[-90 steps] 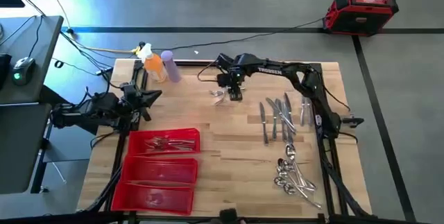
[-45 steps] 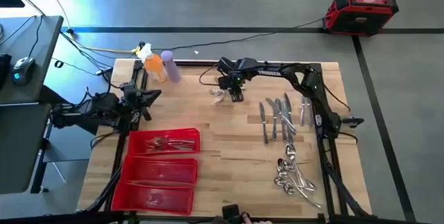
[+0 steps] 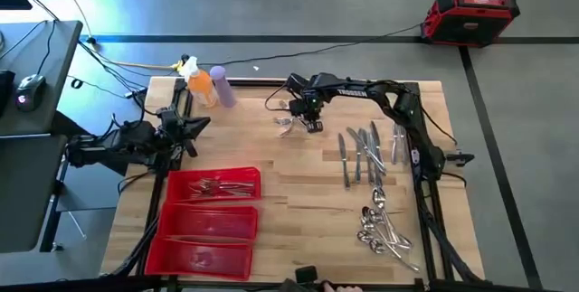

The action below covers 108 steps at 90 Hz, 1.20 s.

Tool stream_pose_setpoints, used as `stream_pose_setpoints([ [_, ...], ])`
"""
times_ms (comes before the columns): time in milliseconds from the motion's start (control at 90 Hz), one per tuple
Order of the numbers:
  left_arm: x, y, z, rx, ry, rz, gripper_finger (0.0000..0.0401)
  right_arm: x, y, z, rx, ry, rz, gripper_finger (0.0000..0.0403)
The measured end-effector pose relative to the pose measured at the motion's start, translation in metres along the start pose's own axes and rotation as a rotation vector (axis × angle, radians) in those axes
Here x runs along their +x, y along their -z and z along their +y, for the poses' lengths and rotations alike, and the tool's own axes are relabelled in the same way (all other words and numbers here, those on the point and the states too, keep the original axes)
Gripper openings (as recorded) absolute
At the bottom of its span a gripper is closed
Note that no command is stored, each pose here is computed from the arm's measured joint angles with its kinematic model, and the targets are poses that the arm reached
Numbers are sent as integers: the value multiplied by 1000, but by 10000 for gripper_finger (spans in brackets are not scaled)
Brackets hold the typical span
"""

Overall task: Sort silverware
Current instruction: Put the silver fork in the top red bin

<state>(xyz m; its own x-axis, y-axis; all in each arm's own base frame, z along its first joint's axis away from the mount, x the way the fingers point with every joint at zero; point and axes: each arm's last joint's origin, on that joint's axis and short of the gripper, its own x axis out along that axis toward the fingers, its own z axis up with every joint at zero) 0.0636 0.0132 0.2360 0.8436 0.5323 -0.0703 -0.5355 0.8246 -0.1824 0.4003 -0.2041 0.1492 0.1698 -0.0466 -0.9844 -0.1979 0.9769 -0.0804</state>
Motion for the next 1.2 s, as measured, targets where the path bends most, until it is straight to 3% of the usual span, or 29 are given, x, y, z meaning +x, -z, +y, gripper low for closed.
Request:
stream_pose_setpoints([
  [211,0,0,0,0,4,2,0,10,21,-7,42,-36,57,54],
  [444,0,1,0,1,4,5,0,22,46,-1,172,-114,165,8],
  [644,0,1,0,2,3,7,0,6,38,25,170,-128,257,3],
  [811,0,1,0,2,4,7,0,-14,26,40,186,-124,207,5],
  [967,0,1,0,2,3,8,0,-18,18,46,189,-193,120,42],
  [1200,0,1,0,-7,4,8,0,-12,9,38,129,-59,28,141],
])
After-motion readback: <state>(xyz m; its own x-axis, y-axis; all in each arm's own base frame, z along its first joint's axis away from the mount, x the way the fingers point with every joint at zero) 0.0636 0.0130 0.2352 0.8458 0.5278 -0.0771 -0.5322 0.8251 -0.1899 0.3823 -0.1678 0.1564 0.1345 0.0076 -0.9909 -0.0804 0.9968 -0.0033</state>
